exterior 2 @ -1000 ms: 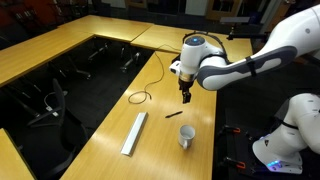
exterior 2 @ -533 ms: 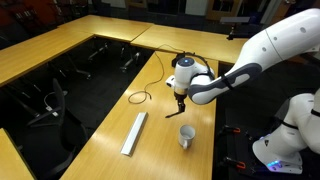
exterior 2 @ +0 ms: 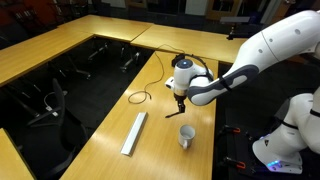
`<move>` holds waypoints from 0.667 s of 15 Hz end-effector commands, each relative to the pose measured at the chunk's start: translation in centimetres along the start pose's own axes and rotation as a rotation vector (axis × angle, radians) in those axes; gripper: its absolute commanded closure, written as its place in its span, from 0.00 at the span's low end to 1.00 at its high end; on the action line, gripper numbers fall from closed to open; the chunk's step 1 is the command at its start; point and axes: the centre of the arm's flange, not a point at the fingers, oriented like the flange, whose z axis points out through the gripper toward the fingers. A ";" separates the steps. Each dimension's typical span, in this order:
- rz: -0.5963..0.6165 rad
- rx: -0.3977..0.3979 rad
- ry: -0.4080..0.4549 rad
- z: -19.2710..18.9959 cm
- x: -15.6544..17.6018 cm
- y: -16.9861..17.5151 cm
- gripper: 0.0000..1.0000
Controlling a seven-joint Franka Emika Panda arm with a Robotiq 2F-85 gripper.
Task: Put the black pen inside the white mug
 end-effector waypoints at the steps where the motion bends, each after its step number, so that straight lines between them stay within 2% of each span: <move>1: -0.089 0.029 -0.071 2.6 1.2 1.8 0.00; 5: -0.131 0.056 -0.116 7.7 1.9 3.6 0.00; 10: -0.110 0.078 -0.179 12.3 3.3 5.0 0.00</move>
